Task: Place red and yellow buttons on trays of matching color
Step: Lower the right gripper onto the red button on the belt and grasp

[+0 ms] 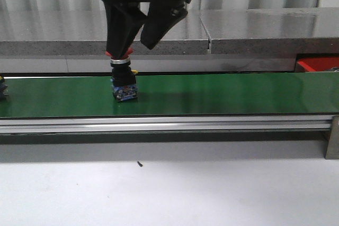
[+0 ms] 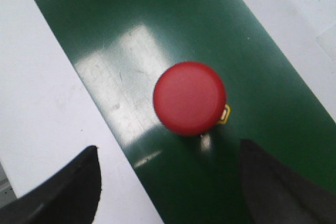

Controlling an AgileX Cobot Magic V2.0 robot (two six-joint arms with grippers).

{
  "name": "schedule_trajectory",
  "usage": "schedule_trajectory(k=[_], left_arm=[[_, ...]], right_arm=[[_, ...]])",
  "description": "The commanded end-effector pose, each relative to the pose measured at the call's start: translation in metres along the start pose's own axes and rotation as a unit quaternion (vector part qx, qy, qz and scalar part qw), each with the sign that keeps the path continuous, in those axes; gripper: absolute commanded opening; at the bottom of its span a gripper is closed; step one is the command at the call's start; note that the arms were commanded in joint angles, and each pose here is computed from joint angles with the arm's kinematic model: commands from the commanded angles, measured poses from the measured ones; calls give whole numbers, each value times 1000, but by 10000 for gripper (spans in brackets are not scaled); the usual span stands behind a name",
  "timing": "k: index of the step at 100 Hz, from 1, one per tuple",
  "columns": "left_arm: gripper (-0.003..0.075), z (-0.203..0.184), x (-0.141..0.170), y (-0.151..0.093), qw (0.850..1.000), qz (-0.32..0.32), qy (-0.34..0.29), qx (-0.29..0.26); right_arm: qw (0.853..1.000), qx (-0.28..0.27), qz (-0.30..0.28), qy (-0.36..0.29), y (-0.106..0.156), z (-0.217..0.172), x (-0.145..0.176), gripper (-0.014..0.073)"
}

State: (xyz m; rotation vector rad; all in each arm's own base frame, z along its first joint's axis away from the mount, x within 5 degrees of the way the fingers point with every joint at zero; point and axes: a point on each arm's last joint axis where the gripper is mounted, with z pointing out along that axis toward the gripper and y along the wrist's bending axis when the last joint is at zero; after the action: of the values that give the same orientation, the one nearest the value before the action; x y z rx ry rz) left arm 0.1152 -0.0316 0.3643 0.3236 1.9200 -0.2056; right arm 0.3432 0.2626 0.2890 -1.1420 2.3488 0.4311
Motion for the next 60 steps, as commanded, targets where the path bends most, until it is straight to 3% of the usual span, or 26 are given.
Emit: schedule_trajectory(k=[1,22,46,60], left_arm=[[-19,-3,-13,0,999,-12,-43,-2],[-19,-3,-13,0,999,-12,-43,-2],[-19,-3,-13,0,999,-12,-43,-2],[-19,-3,-13,0,999,-12,-43,-2]], right_arm=[[998,9,-8,-64,1,-23,-22,545],[998,20,-13,-66,-8,-1,-27,521],[998,22,-14,-64,-10,3,-27,176],[997,25,-15,-73,-10,-3,-28,134]])
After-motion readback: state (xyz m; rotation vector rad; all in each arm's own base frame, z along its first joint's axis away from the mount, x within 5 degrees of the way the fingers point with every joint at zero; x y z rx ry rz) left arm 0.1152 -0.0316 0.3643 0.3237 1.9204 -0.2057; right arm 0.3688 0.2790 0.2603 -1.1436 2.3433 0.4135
